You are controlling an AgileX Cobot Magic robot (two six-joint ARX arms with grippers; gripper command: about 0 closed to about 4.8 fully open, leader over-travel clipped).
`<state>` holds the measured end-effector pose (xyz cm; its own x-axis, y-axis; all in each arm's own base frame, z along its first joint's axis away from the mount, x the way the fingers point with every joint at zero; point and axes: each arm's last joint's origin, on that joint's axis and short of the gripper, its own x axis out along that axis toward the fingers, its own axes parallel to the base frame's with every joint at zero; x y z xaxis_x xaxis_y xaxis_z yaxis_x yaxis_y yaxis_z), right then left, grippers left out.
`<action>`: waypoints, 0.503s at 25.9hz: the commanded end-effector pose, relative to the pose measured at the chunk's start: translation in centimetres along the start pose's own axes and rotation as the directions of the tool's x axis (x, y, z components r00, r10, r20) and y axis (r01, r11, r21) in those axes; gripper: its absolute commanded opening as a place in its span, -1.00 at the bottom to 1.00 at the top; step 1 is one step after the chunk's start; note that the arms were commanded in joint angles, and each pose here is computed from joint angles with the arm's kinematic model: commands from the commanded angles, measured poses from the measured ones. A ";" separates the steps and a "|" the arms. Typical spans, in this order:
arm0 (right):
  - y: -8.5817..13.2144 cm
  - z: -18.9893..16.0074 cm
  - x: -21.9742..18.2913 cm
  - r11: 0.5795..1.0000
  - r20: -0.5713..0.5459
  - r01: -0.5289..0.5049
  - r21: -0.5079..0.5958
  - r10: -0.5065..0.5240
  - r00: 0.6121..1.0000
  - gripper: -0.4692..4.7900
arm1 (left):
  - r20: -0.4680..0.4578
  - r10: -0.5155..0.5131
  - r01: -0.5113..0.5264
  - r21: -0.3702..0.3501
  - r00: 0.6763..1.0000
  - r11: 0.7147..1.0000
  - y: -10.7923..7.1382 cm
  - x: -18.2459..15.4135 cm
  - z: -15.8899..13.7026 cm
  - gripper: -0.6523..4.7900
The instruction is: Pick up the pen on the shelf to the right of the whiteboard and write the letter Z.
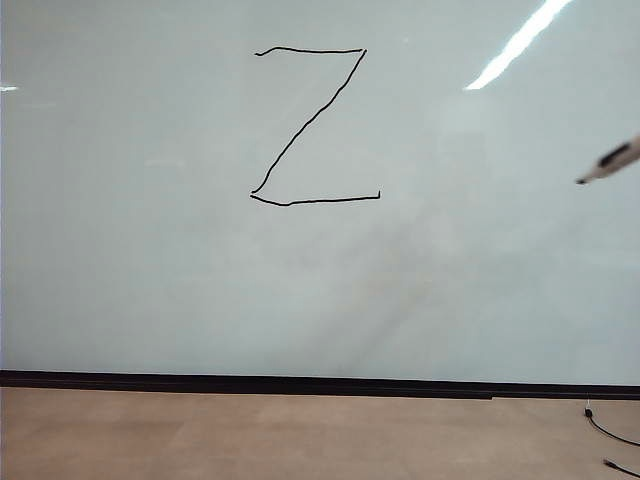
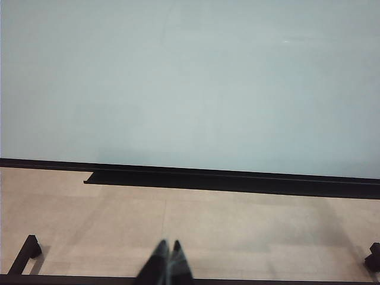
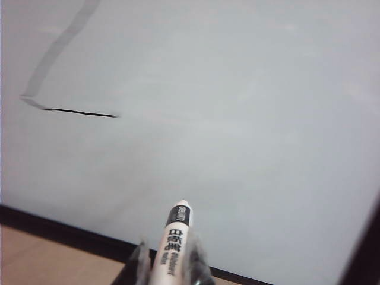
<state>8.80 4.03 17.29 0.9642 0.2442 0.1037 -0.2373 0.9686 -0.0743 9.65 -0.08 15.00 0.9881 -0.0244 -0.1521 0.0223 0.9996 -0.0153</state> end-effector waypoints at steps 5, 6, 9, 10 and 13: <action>-3.1 -0.3 0.1 0.991 -0.024 0.131 0.000 -0.131 0.991 -0.85 | 0.007 0.000 0.000 0.004 1.000 1.000 0.0 0.0 0.1 -0.78; -3.5 -0.4 0.0 0.988 -0.030 0.153 0.000 -0.153 0.988 -0.85 | 0.007 0.000 0.000 0.004 1.000 1.000 0.0 0.0 0.1 -0.78; -4.7 -0.5 -0.3 0.971 -0.040 0.238 -0.004 -0.238 0.971 -0.85 | 0.007 0.000 0.000 0.004 1.000 1.000 0.0 0.0 0.1 -0.78; -4.8 -0.5 -0.3 0.967 -0.041 0.253 -0.005 -0.253 0.967 -0.85 | 0.007 0.000 0.000 0.004 1.000 1.000 0.0 0.0 0.1 -0.78; -4.9 -0.6 -0.3 0.955 -0.055 0.297 -0.007 -0.297 0.953 -0.85 | 0.007 0.000 0.000 0.004 1.000 1.000 0.0 0.0 0.1 -0.78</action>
<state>9.75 -0.83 16.83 0.9978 -0.0326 0.0572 0.0356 0.9981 -0.0509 9.65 -0.08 15.00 0.9881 -0.0240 -0.1518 0.0219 0.9996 -0.0156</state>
